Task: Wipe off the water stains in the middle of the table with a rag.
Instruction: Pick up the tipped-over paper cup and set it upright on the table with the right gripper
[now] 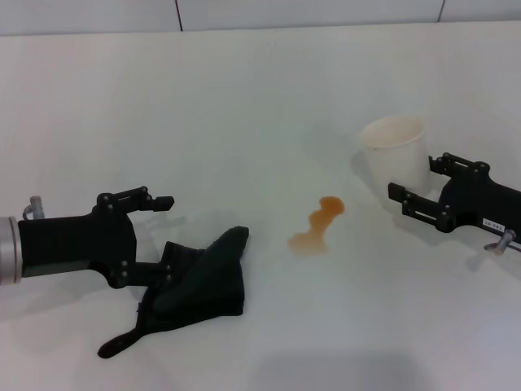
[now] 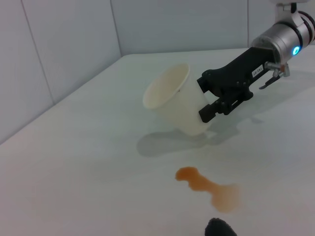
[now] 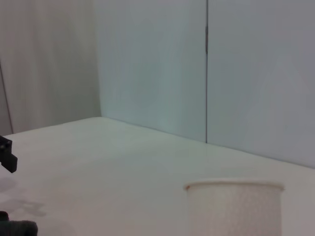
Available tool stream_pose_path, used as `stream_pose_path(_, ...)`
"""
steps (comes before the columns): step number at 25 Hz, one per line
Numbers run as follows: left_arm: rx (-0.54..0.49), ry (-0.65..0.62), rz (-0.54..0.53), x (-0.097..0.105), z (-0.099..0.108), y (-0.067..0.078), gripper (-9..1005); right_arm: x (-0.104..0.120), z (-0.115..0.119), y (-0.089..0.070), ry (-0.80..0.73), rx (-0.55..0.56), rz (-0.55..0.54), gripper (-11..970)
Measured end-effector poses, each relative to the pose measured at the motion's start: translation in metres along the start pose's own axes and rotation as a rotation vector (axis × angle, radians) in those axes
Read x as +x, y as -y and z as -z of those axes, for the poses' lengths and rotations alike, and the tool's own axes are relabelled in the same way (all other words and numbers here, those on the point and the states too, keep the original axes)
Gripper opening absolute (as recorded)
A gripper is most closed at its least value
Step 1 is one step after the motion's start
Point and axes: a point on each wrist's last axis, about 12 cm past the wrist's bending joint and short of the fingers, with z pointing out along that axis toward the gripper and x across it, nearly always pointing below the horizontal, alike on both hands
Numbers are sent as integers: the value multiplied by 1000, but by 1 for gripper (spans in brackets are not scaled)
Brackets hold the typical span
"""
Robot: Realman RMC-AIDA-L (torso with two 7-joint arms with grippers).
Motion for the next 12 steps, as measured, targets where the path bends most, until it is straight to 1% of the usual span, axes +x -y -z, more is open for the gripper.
stream_pose_path(12, 0, 0, -3, -1, -1, -1, 819, 8, 3, 1, -27, 24, -25, 654)
